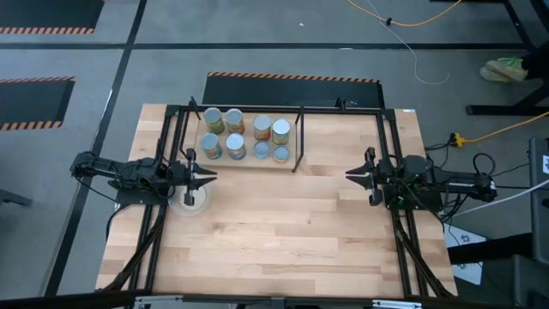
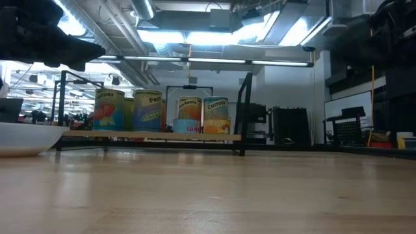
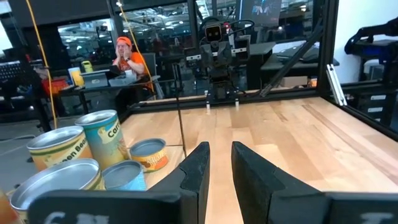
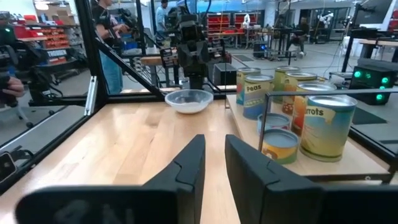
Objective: Pick and place cans onto a shelf
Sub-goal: Return to Home Position
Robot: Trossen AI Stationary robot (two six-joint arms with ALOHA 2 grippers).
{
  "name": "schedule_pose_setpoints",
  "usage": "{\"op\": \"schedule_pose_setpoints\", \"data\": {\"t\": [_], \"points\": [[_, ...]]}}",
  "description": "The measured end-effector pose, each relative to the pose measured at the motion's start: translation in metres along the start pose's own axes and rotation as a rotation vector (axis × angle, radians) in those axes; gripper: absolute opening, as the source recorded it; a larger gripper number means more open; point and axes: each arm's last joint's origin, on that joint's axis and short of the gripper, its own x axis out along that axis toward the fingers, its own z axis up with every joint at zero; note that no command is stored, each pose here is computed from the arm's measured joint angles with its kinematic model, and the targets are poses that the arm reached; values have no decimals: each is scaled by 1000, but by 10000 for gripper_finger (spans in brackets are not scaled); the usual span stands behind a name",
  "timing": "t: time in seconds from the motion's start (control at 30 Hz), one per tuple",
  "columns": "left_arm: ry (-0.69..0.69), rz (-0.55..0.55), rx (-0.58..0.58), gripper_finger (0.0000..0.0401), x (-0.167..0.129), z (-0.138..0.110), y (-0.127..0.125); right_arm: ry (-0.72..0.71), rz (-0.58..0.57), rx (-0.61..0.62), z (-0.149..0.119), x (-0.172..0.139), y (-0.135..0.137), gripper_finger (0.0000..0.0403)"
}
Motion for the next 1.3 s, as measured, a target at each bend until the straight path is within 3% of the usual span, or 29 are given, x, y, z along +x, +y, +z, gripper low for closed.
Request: {"op": "schedule_pose_setpoints", "data": {"t": [0.4, 1.3], "points": [[0, -18, 18, 61, 0, 0, -1, -16, -34, -6, -14, 5, -2, 68], [0, -23, -2, 61, 0, 0, -1, -13, -37, -25, -13, 6, -2, 68]]}}
